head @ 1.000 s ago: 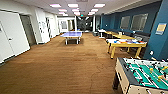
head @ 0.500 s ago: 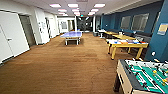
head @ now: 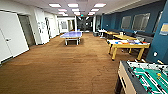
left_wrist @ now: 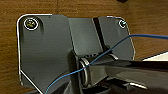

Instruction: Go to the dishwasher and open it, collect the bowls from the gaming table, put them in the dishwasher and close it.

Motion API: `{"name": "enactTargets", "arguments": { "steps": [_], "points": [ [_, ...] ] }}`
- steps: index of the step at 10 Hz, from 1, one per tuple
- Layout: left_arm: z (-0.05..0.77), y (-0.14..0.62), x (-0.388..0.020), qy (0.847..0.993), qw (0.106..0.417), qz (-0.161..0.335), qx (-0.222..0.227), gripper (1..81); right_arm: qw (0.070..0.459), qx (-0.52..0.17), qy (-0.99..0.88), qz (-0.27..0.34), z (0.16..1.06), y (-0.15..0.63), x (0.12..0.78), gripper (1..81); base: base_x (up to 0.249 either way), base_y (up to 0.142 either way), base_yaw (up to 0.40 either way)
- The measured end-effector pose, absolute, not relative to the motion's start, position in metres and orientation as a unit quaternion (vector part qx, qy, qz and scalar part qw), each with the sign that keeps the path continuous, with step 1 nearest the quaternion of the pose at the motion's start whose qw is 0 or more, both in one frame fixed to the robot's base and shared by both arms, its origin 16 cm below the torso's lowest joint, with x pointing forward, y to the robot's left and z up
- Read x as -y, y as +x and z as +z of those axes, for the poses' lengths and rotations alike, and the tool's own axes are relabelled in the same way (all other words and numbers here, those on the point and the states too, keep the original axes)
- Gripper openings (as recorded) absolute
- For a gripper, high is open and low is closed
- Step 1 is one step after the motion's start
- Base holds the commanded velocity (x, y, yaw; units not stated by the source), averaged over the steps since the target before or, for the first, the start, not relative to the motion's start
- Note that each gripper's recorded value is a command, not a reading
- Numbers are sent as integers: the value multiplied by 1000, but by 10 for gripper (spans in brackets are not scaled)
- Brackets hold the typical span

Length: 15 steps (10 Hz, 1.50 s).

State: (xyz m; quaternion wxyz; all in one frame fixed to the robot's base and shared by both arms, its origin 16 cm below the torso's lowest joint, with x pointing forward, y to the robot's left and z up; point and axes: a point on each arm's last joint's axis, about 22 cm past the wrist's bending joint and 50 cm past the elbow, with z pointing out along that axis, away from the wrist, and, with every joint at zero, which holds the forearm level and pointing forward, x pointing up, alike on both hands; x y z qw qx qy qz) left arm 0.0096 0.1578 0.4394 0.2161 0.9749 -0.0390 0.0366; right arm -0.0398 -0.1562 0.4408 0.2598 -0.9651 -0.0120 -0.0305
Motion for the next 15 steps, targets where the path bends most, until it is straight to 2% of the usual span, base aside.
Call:
{"name": "enactTargets", "arguments": {
  "steps": [10,12,15],
  "points": [
    [439,-2,-159,975,215,29,39,811,248,11,-968,-24,437,-51,158,811,140,0,0],
    [440,31,-160,975,214,53,40,811,250,14,-967,-41,437,-21,157,811,153,0,0],
    [439,-16,-157,975,217,19,38,811,248,11,-968,-20,438,-59,157,811,153,0,0]
  ]
}}
